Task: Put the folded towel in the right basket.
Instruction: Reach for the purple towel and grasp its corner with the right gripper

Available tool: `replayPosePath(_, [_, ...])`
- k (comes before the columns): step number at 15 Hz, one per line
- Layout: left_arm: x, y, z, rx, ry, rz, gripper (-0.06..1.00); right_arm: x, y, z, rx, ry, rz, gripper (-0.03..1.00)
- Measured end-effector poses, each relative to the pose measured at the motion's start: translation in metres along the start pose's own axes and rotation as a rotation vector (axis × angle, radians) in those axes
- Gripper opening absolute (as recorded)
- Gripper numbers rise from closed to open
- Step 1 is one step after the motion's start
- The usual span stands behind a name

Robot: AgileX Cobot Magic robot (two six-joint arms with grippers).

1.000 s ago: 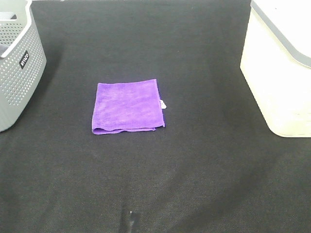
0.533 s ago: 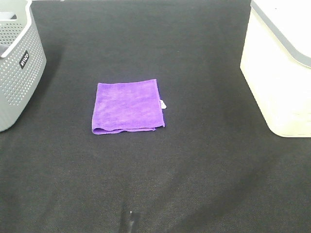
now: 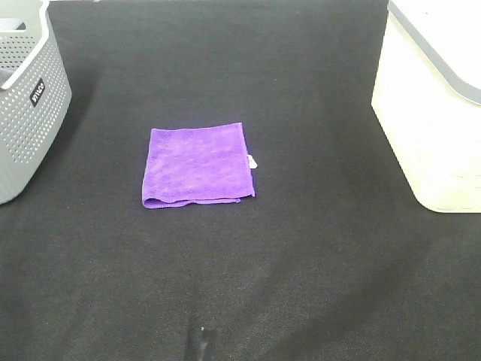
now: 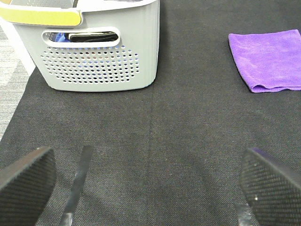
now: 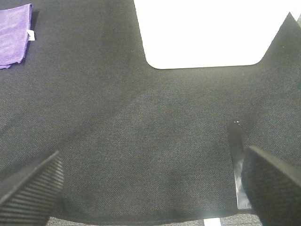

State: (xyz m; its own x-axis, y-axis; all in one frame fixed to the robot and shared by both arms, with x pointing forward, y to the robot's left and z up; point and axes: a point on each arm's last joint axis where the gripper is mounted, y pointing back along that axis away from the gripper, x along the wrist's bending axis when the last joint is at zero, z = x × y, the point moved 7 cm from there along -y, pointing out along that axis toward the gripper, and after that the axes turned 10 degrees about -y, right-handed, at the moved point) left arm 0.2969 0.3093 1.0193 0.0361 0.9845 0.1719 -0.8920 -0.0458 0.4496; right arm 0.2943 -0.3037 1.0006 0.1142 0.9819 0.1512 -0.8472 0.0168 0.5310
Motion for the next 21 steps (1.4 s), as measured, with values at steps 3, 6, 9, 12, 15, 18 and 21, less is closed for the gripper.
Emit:
replayPosePath(3, [0.0, 0.0, 0.0, 0.0, 0.0, 0.0, 0.99, 0.0, 0.0, 0.0, 0.0, 0.0, 0.0, 0.97])
replayPosePath(6, [0.0, 0.0, 0.0, 0.0, 0.0, 0.0, 0.99, 0.0, 0.0, 0.0, 0.0, 0.0, 0.0, 0.97])
replayPosePath(9, [0.0, 0.0, 0.0, 0.0, 0.0, 0.0, 0.99, 0.0, 0.0, 0.0, 0.0, 0.0, 0.0, 0.97])
replayPosePath(12, [0.0, 0.0, 0.0, 0.0, 0.0, 0.0, 0.99, 0.003, 0.008, 0.023, -0.038, 0.013, 0.0, 0.97])
replayPosePath(15, [0.0, 0.0, 0.0, 0.0, 0.0, 0.0, 0.99, 0.029, 0.005, 0.118, 0.082, 0.015, 0.012, 0.97])
replayPosePath(18, [0.0, 0.0, 0.0, 0.0, 0.0, 0.0, 0.99, 0.06, -0.04, 0.2, 0.219, 0.037, 0.061, 0.97])
replayPosePath(21, [0.0, 0.0, 0.0, 0.0, 0.0, 0.0, 0.99, 0.148, -0.144, 0.217, 0.434, -0.012, 0.365, 0.97])
